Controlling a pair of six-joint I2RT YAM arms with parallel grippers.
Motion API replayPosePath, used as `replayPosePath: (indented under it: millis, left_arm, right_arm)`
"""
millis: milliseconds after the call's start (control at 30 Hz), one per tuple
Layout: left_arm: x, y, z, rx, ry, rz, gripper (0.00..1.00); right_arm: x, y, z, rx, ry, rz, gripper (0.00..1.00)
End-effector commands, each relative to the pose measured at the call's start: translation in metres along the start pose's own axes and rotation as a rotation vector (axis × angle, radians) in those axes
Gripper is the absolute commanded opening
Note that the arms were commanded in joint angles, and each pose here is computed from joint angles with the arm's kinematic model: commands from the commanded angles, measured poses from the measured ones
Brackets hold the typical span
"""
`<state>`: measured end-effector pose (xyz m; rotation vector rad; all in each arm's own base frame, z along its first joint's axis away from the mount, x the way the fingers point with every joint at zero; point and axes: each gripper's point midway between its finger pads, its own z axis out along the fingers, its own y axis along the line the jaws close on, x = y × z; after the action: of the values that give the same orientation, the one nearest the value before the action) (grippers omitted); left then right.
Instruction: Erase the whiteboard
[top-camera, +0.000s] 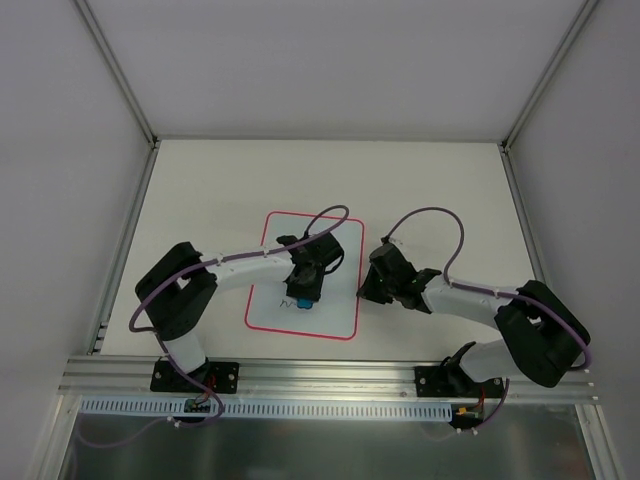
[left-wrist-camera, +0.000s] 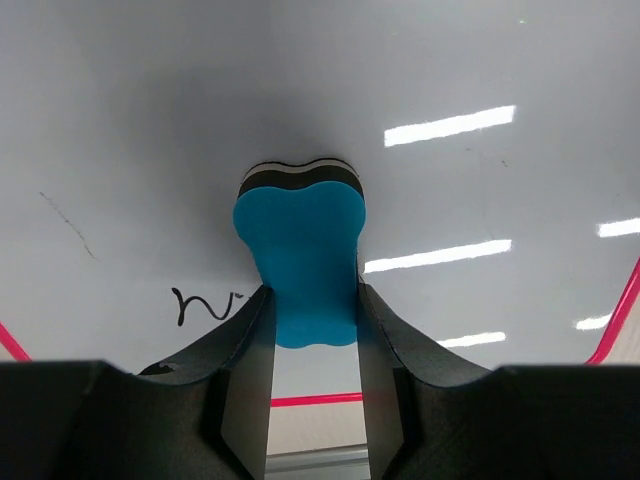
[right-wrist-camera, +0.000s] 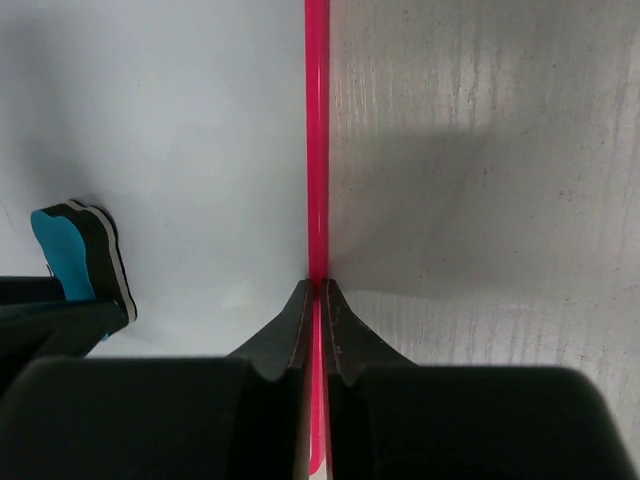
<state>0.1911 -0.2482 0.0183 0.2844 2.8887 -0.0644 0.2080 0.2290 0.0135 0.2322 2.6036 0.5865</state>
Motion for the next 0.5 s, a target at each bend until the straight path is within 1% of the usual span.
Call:
replayPosePath:
  millis: [0, 67, 167, 233, 267, 300, 333, 400, 467]
  left_arm:
    - [0.090, 0.016, 0.023, -0.099, 0.289, -0.019, 0.00]
    - [0.094, 0.019, 0.021, -0.107, 0.285, -0.044, 0.00]
    - [0.102, 0.035, 0.021, -0.143, 0.286, -0.089, 0.00]
    - [0.114, 0.054, 0.021, -0.180, 0.306, -0.141, 0.00]
    - [0.111, 0.062, 0.019, -0.176, 0.296, -0.183, 0.00]
    - [0.121, 0.075, 0.019, -0.199, 0.317, -0.206, 0.00]
    - [0.121, 0.081, 0.015, -0.190, 0.303, -0.229, 0.00]
    - [0.127, 0.097, 0.013, -0.206, 0.314, -0.278, 0.00]
    - [0.127, 0.104, 0.007, -0.202, 0.305, -0.305, 0.00]
  right_arm:
    - [0.036, -0.062, -0.003, 0.214, 0.106, -0.053, 0.01]
    - [0.037, -0.063, -0.003, 0.214, 0.109, -0.057, 0.00]
    - [0.038, -0.063, -0.004, 0.207, 0.110, -0.059, 0.01]
    - [0.039, -0.065, -0.006, 0.206, 0.111, -0.061, 0.01]
    - [0.040, -0.067, -0.006, 0.208, 0.111, -0.062, 0.00]
    - [0.039, -0.066, -0.007, 0.203, 0.106, -0.065, 0.00]
    - [0.039, -0.066, -0.008, 0.202, 0.105, -0.066, 0.00]
    - [0.040, -0.067, -0.009, 0.199, 0.101, -0.068, 0.01]
    - [0.041, -0.069, -0.010, 0.201, 0.103, -0.071, 0.01]
